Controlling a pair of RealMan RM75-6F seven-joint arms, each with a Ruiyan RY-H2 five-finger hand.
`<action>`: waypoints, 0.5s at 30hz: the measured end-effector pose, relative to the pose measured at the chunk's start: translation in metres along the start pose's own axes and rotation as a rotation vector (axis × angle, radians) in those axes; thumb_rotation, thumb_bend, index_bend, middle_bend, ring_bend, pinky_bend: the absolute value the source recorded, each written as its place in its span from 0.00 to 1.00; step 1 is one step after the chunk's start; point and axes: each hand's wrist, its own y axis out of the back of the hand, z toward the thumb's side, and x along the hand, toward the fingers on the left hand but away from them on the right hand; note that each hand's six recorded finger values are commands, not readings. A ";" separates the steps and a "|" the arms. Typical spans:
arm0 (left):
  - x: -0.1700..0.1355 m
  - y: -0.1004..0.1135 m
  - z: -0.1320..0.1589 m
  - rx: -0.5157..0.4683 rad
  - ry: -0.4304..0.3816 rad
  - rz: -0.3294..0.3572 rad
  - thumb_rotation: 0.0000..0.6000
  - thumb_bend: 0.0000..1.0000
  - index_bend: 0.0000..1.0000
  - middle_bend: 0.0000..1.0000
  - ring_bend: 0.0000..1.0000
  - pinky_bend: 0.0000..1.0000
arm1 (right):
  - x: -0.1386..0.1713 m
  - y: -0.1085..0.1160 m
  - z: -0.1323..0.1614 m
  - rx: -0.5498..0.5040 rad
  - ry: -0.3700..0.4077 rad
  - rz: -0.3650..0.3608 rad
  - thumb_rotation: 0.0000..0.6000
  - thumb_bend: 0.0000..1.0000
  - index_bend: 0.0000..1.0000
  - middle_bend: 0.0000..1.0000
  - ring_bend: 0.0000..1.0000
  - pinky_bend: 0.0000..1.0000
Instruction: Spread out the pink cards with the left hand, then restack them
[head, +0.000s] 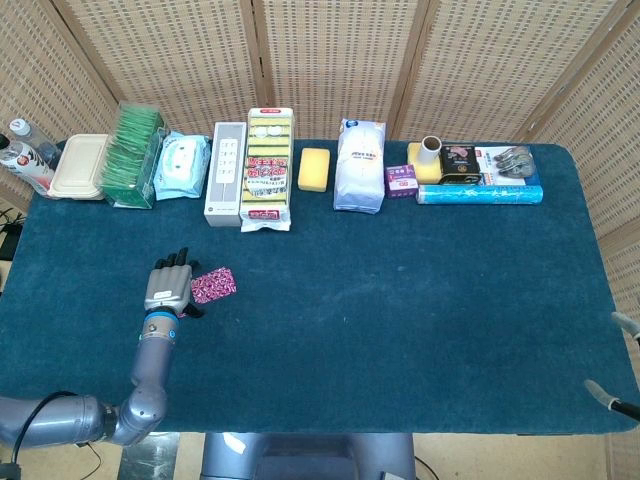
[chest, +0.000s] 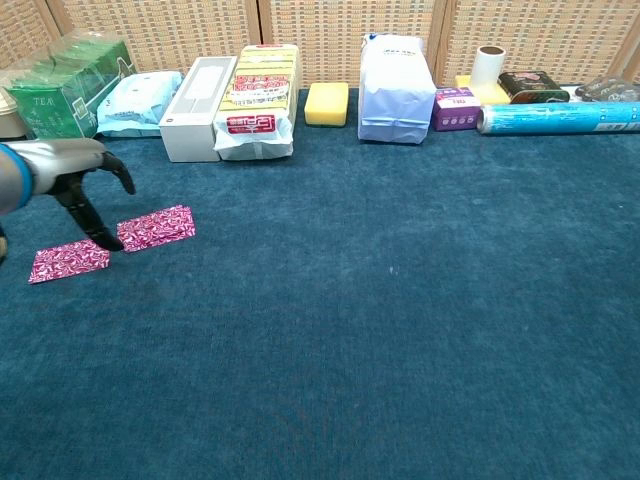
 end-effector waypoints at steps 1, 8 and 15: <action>-0.003 0.001 -0.006 -0.001 0.011 0.003 1.00 0.15 0.21 0.00 0.00 0.07 | 0.000 0.000 0.000 0.000 0.001 0.000 1.00 0.00 0.16 0.00 0.00 0.00; -0.005 -0.009 -0.036 -0.006 0.060 0.009 1.00 0.15 0.21 0.00 0.00 0.07 | 0.002 0.001 0.001 -0.004 0.007 -0.003 1.00 0.00 0.16 0.00 0.00 0.00; 0.003 -0.017 -0.039 -0.029 0.049 0.010 1.00 0.15 0.21 0.00 0.00 0.07 | 0.001 0.000 0.001 -0.005 0.009 0.003 1.00 0.01 0.16 0.00 0.00 0.00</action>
